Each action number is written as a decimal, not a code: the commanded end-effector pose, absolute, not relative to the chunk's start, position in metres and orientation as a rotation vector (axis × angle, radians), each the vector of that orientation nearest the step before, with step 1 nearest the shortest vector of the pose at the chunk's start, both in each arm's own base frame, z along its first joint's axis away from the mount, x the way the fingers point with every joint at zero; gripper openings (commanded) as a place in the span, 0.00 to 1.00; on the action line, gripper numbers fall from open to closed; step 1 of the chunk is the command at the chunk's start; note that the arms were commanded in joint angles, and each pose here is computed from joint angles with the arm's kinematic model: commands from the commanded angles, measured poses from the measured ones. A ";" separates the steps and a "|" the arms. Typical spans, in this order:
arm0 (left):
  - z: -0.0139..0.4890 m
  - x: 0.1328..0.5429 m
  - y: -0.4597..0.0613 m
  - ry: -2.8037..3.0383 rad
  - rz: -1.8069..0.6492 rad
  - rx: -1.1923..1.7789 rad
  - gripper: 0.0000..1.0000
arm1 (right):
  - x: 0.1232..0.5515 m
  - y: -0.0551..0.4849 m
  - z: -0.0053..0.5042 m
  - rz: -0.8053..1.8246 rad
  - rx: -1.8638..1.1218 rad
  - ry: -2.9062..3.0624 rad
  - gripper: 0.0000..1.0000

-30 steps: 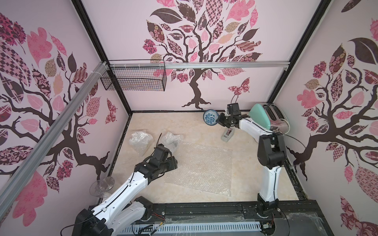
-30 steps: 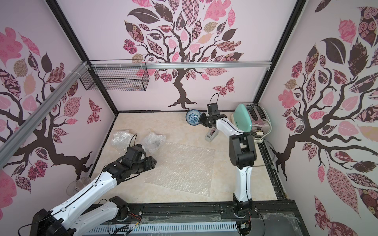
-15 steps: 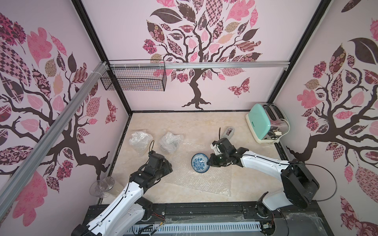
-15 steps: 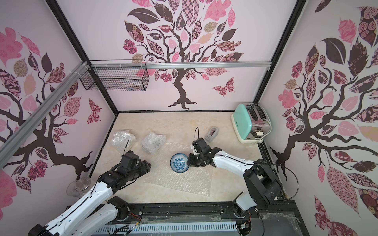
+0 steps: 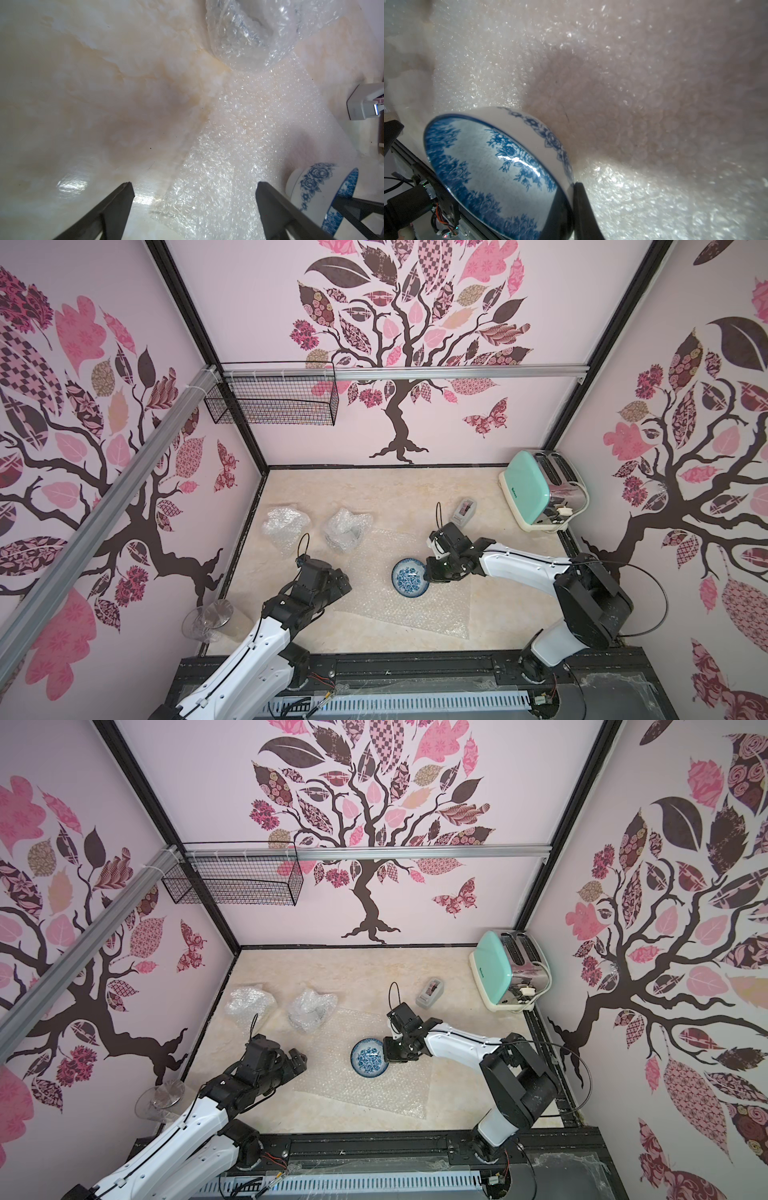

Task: Wrap bowls in bubble wrap
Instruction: Place the bowl on the bubble wrap.

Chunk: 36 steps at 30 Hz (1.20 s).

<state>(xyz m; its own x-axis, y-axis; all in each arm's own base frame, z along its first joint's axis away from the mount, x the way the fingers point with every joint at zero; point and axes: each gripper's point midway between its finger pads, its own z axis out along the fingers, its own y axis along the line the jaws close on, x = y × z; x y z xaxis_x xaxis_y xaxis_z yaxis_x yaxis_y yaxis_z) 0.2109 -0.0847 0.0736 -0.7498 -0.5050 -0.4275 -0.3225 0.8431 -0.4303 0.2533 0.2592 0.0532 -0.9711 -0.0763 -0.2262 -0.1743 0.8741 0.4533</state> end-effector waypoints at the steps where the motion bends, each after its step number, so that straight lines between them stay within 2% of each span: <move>1: 0.068 0.209 -0.094 2.497 -0.520 -0.597 0.98 | 0.268 0.269 0.067 0.723 -0.227 2.799 0.00; 11: 0.052 0.201 -0.101 2.547 -0.565 -0.592 0.98 | 0.279 0.271 0.079 0.693 -0.229 2.775 0.00; 16: 0.046 0.199 -0.101 2.568 -0.556 -0.602 0.98 | 0.278 0.272 0.068 0.675 -0.241 2.814 0.05; 20: 0.041 0.197 -0.103 2.578 -0.575 -0.603 0.96 | 0.280 0.272 0.061 0.656 -0.239 2.825 0.17; 23: 0.042 0.196 -0.106 2.581 -0.600 -0.595 0.93 | 0.281 0.273 0.064 0.661 -0.242 2.824 0.36; 24: 0.042 0.196 -0.108 2.582 -0.613 -0.590 0.91 | 0.281 0.274 0.067 0.664 -0.244 2.818 0.40; 27: 0.045 0.198 -0.115 2.571 -0.667 -0.567 0.85 | 0.287 0.274 0.087 0.679 -0.242 2.759 0.50; 30: 0.056 0.202 -0.131 2.540 -0.789 -0.506 0.73 | 0.293 0.267 0.113 0.692 -0.231 2.676 0.56; 33: 0.070 0.208 -0.146 2.496 -0.901 -0.443 0.59 | 0.296 0.259 0.139 0.784 -0.200 2.569 0.58; 36: 0.084 0.214 -0.152 2.462 -0.940 -0.410 0.37 | 0.296 0.244 0.151 0.821 -0.156 2.502 0.58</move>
